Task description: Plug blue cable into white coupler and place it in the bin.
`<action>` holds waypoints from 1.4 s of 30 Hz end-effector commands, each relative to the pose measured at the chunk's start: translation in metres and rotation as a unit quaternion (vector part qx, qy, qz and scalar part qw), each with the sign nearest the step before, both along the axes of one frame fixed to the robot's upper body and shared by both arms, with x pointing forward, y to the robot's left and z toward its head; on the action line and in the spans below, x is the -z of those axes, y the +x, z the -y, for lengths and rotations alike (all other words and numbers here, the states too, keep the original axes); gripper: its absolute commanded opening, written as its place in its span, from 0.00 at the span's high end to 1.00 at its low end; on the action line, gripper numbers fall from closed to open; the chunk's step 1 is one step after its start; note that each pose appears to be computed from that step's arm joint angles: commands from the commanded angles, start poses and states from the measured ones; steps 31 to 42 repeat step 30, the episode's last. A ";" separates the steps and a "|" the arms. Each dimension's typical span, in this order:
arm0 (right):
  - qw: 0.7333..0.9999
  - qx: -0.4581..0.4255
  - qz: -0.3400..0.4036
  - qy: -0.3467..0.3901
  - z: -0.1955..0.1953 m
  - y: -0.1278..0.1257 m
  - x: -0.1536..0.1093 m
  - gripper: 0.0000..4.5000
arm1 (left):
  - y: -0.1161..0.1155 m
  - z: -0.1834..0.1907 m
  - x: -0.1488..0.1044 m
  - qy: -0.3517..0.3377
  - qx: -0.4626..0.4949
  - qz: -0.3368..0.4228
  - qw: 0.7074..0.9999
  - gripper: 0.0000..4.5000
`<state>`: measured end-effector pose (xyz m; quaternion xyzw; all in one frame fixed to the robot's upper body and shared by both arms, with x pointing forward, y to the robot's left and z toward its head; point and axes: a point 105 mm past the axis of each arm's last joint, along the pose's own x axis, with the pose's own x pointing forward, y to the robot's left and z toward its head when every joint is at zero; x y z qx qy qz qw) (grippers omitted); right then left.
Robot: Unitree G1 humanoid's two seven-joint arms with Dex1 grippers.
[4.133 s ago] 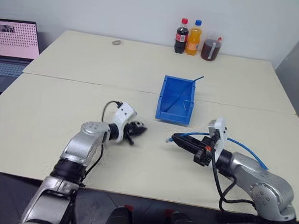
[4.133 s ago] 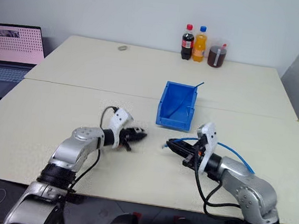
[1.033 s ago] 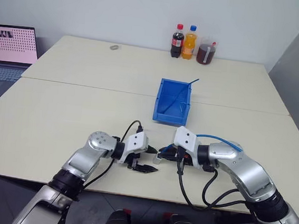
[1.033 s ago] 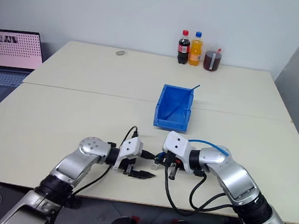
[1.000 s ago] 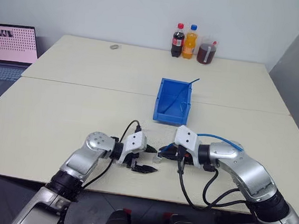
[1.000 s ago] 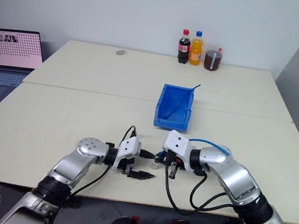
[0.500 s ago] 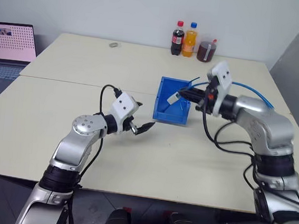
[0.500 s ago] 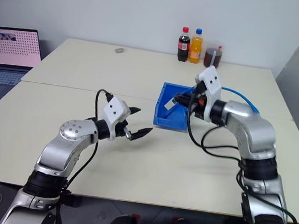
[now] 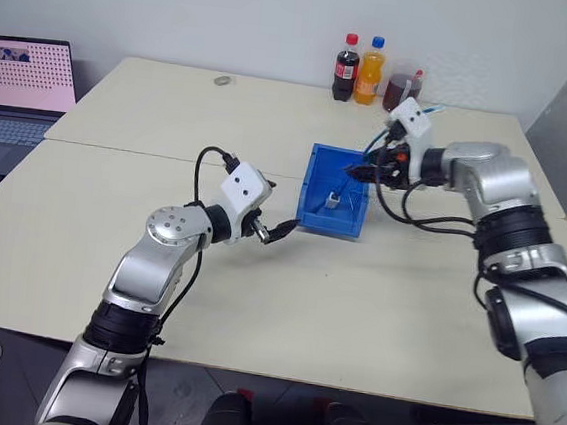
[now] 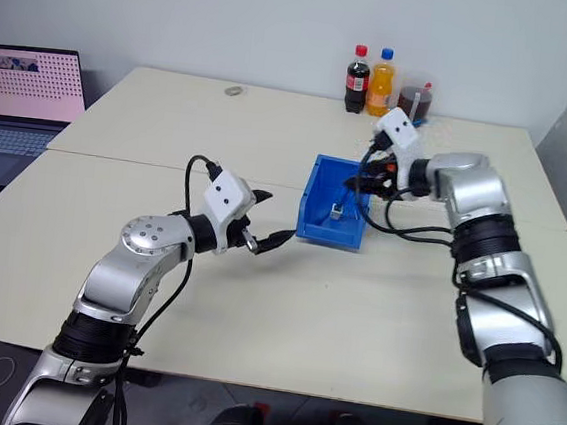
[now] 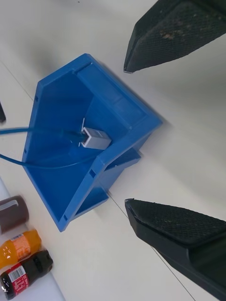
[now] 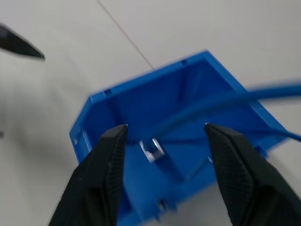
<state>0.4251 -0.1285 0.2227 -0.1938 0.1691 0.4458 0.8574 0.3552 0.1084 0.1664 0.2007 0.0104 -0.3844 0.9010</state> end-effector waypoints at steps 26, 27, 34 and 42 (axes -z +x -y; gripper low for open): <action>0.958 0.196 0.085 0.192 0.007 -0.095 0.042 0.01 | -0.002 -0.084 0.005 -0.036 -0.123 -0.002 0.992 0.00; 0.958 0.198 0.084 0.187 0.006 -0.096 0.045 0.01 | -0.002 -0.083 0.006 -0.035 -0.121 -0.004 0.992 0.00; 0.959 0.205 0.088 0.175 0.005 -0.095 0.051 0.01 | -0.004 -0.077 0.009 -0.040 -0.106 -0.011 0.993 0.00; 0.959 0.205 0.088 0.175 0.005 -0.095 0.051 0.01 | -0.004 -0.077 0.009 -0.040 -0.106 -0.011 0.993 0.00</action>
